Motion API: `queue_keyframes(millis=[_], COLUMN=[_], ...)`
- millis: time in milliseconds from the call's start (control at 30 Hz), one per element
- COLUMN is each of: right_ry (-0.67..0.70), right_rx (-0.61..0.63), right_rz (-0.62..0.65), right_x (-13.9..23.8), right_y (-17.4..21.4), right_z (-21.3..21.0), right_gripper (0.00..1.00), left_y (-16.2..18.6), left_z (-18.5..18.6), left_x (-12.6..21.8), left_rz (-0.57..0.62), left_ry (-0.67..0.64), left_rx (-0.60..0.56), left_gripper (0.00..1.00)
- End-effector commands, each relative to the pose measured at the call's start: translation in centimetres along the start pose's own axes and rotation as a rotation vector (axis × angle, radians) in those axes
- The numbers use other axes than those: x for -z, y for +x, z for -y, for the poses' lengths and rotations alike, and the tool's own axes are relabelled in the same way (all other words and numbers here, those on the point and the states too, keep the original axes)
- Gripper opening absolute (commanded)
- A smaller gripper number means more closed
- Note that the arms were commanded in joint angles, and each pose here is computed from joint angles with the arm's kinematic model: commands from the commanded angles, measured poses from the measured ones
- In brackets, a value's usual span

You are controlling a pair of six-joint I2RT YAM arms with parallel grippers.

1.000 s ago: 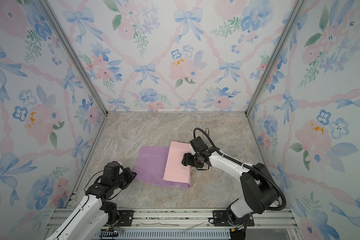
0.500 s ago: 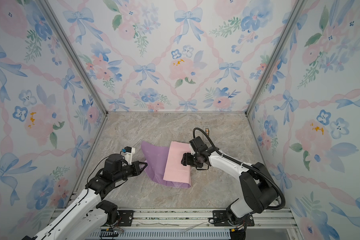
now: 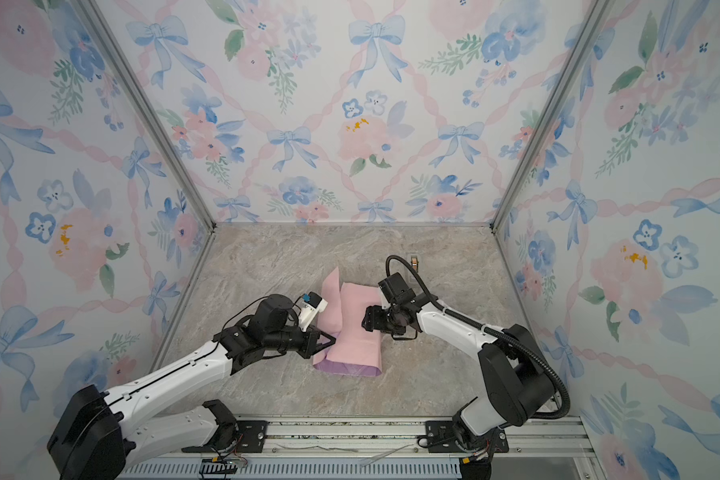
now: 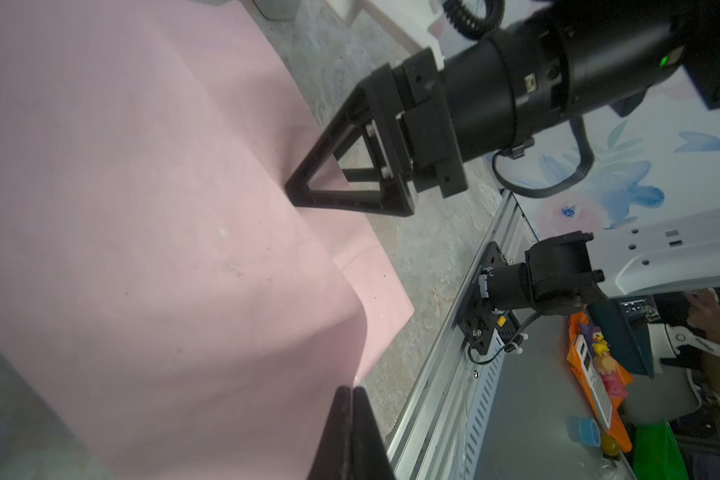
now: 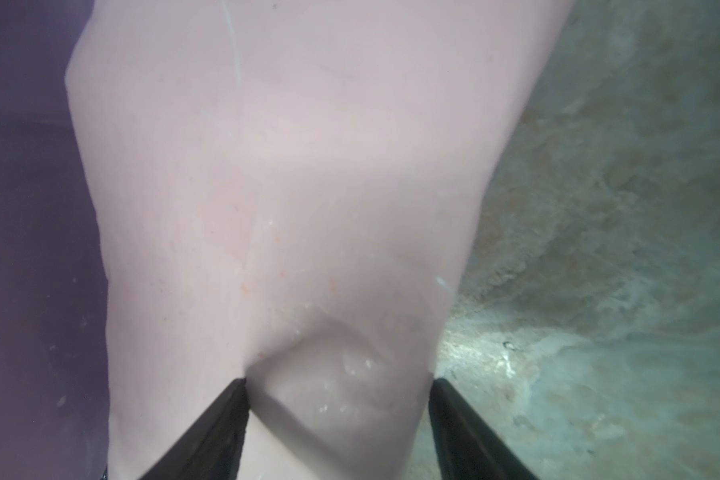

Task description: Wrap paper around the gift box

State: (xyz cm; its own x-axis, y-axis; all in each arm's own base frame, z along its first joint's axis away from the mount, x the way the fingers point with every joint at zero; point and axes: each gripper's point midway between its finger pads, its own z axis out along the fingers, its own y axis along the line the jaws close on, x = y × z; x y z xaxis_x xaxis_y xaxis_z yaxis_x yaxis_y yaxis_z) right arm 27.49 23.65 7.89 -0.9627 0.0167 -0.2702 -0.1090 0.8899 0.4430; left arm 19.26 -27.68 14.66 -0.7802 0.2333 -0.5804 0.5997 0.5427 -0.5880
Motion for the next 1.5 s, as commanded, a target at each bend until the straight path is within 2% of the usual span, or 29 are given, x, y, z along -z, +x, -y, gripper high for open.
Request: queue_keyframes(millis=[0, 300, 333, 700, 1033, 1300, 1400, 1467], right_ry=[0.009, -0.052, -0.058, -0.212, -0.069, -0.049, -0.001, 0.039], right_rx=[0.007, -0.003, -0.004, -0.082, -0.027, -0.035, -0.043, -0.043], right_rz=[-0.020, 0.029, 0.041, 0.161, 0.074, 0.051, 0.029, 0.018], right_x=[-0.7, 0.3, 0.7, 5.6, 2.9, 0.7, -0.2, -0.6], right_y=[0.8, 0.1, -0.1, -1.9, -1.6, -1.9, -1.4, -1.0], right_z=[0.3, -0.3, -0.3, -1.5, -1.4, -1.1, 0.1, 1.0], right_gripper=[0.71, 0.72, 0.72, 0.82, 0.85, 0.83, 0.71, 0.64], left_y=[0.3, 2.6, 1.5, 1.8, 2.4, 2.2, 1.5, 0.6], left_z=[2.1, -0.3, 0.0, 0.2, 0.6, 0.9, 1.2, 1.8], left_x=[-1.2, -4.5, -4.6, -5.6, -5.8, -5.7, -5.2, -4.5], left_rz=[-0.061, -0.174, -0.156, -0.189, -0.210, -0.208, -0.180, -0.141], left_ry=[0.089, 0.016, 0.014, 0.031, 0.055, 0.061, 0.053, 0.047], left_rx=[-0.098, -0.066, -0.072, -0.073, -0.083, -0.091, -0.090, -0.091], left_gripper=[0.00, 0.00, 0.00, 0.00, 0.00, 0.00, 0.12, 0.27])
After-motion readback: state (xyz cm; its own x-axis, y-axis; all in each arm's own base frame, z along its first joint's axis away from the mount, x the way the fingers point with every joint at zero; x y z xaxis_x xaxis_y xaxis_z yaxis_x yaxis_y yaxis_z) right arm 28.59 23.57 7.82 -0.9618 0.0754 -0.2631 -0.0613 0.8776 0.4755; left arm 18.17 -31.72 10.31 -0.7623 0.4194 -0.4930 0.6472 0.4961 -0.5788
